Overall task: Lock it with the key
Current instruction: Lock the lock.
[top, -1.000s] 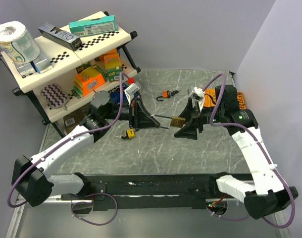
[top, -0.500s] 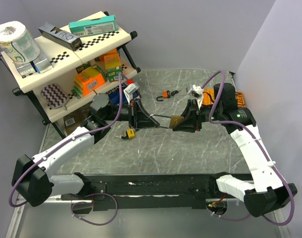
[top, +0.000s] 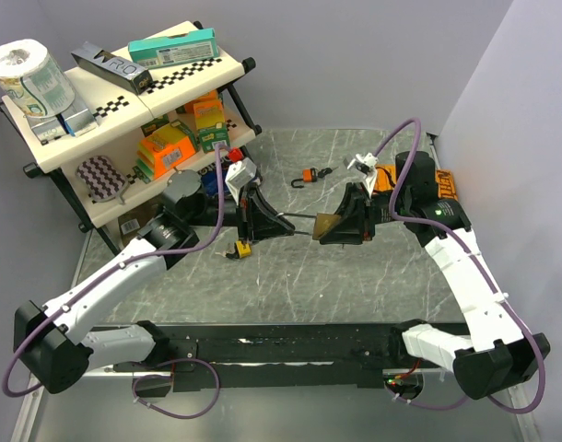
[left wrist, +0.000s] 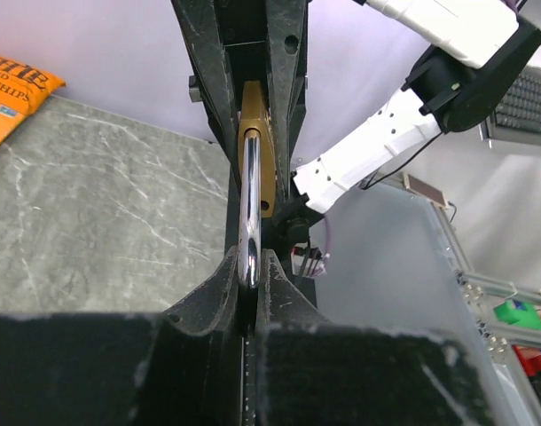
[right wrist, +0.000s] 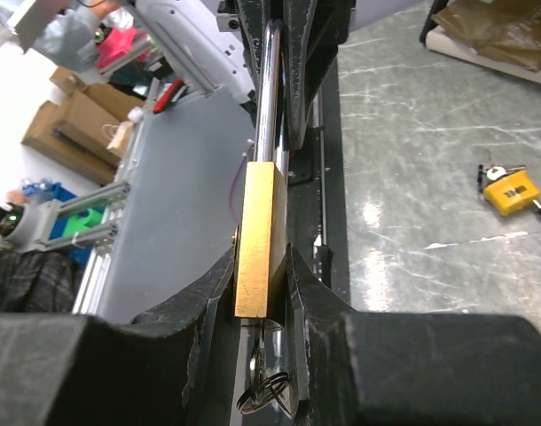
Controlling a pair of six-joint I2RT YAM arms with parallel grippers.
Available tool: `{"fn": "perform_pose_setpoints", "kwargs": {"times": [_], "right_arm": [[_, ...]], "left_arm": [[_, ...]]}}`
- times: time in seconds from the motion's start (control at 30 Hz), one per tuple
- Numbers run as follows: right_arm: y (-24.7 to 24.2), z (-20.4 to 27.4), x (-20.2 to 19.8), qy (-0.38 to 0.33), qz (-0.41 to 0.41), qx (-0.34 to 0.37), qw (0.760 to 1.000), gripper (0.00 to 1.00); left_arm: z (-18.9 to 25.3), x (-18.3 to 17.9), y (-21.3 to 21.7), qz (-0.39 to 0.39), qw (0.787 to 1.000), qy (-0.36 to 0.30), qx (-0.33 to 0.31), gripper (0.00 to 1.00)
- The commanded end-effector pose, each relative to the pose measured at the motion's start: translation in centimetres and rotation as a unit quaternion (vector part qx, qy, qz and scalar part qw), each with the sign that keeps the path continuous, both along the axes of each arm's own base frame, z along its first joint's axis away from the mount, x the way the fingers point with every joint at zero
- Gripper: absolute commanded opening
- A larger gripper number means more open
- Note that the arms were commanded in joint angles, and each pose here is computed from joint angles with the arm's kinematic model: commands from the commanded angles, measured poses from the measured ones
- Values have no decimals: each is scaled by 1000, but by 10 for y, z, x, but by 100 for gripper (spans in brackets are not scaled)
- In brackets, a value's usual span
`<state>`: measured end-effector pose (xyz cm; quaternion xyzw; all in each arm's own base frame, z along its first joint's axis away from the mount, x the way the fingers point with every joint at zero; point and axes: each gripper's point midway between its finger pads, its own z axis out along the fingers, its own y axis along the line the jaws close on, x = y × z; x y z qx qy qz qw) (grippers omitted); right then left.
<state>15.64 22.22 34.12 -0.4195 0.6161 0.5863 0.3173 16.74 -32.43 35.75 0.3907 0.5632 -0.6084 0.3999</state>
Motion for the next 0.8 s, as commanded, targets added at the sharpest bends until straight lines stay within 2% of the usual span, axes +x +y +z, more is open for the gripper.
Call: {"fn": "perform_pose_setpoints", "kwargs": {"times": [0.0,0.47,0.77], "right_arm": [[5,24,-22,-22,69,41,996,0],[20,17,-7,-53,46,12,997,0],[26,25,-8,-56,60,19,996,0]], "left_arm": [[10,5,-7,18,999,-40,-4,1],[5,-25,-37,-35,997,65,-22,1],[-12,-38,-54,-49,996,78,-13,1]]}}
